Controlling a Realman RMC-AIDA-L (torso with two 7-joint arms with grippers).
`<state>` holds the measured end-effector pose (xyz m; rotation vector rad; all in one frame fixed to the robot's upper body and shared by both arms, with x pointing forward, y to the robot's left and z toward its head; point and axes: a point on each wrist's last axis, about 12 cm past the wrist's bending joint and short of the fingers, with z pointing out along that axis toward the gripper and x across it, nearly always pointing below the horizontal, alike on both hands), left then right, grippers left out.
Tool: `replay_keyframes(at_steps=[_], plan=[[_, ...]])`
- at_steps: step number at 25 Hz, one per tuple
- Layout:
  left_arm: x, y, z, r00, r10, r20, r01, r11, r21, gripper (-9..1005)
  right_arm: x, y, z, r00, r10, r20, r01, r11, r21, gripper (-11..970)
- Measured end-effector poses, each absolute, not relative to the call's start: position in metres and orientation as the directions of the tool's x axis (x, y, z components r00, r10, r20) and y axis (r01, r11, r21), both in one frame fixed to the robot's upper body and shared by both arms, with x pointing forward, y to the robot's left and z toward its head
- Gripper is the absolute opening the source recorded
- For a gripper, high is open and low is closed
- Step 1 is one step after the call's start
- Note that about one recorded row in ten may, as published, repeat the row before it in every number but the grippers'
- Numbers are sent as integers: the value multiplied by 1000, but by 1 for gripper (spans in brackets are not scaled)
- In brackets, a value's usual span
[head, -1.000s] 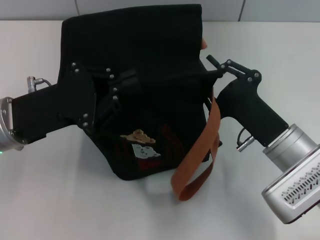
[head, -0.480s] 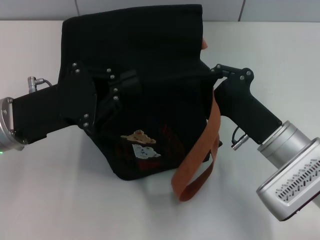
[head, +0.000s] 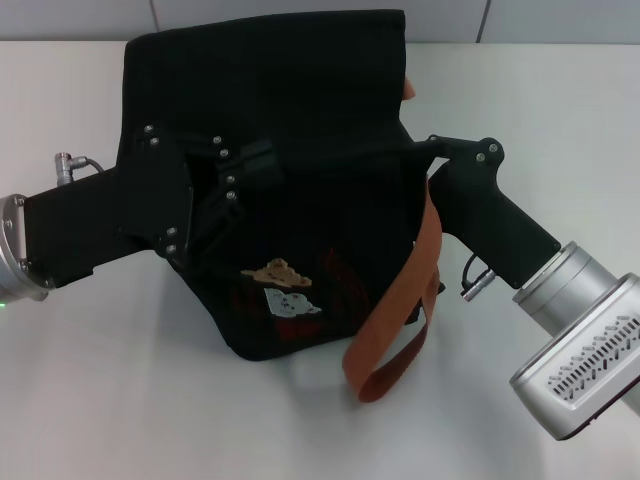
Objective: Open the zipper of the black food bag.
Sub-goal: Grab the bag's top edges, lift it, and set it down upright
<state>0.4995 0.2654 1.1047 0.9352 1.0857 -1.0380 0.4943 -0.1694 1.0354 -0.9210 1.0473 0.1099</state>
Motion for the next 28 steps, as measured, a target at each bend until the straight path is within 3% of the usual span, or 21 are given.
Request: replay_keyframes(at_steps=[8, 28], plan=[[498, 269, 1105, 146, -209, -967, 954, 289, 81, 29, 496, -171, 1032, 515, -350, -782, -492, 627, -604, 0], [459, 323, 1088, 223, -220, -950, 806, 590, 53, 27, 500, -193, 1018, 434, -449, -782, -493, 608, -622, 1]])
